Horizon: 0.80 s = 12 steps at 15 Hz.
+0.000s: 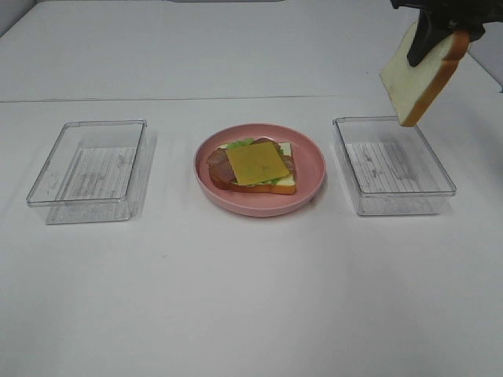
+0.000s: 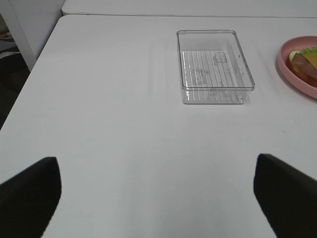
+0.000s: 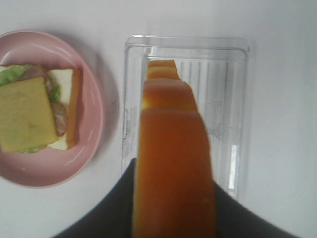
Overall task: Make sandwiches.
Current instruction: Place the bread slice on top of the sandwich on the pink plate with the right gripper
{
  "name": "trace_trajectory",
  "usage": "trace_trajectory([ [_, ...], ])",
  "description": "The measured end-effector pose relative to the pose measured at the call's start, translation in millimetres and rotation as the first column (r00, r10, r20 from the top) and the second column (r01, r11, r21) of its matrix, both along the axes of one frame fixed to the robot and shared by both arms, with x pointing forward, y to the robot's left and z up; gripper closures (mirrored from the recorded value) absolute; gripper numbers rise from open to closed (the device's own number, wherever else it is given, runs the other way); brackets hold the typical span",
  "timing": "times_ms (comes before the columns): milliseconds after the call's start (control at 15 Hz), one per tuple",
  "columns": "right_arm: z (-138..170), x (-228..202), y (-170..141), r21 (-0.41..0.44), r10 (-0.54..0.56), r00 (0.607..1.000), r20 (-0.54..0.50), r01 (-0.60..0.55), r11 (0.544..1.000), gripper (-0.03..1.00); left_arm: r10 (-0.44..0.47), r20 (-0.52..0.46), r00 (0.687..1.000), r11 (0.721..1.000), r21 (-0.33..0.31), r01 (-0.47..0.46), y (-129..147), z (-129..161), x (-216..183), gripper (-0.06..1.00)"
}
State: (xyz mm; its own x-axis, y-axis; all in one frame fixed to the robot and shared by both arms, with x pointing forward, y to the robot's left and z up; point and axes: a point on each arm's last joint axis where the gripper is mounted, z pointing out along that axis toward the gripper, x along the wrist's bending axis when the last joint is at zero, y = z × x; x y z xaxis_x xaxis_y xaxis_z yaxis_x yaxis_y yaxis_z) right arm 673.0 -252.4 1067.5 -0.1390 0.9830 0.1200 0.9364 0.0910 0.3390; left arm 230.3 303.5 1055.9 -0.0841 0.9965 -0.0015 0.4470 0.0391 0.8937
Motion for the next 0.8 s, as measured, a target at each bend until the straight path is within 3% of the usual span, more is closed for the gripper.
trace_trajectory([
  [333,4.3,-15.6,69.3,0.041,0.155,0.988,-0.003,-0.155,0.987,0.72,0.000,0.000,1.000,1.000,0.000,0.000,0.0,0.0,0.0,-0.03],
  [533,5.7,-25.8,103.4,0.124,0.218,0.976,-0.008,-0.215,0.969,0.72,0.000,0.000,1.000,1.000,0.000,0.000,0.0,0.0,0.0,-0.03],
  [667,1.3,-26.4,121.9,0.249,0.226,0.974,-0.017,-0.215,0.944,0.72,0.000,0.000,1.000,1.000,0.000,0.000,0.0,0.0,0.0,-0.03],
  [800,-9.9,-21.3,129.2,0.312,0.217,0.976,-0.037,-0.195,0.930,0.72,0.000,0.000,1.000,1.000,0.000,0.000,0.0,0.0,0.0,-0.03],
])
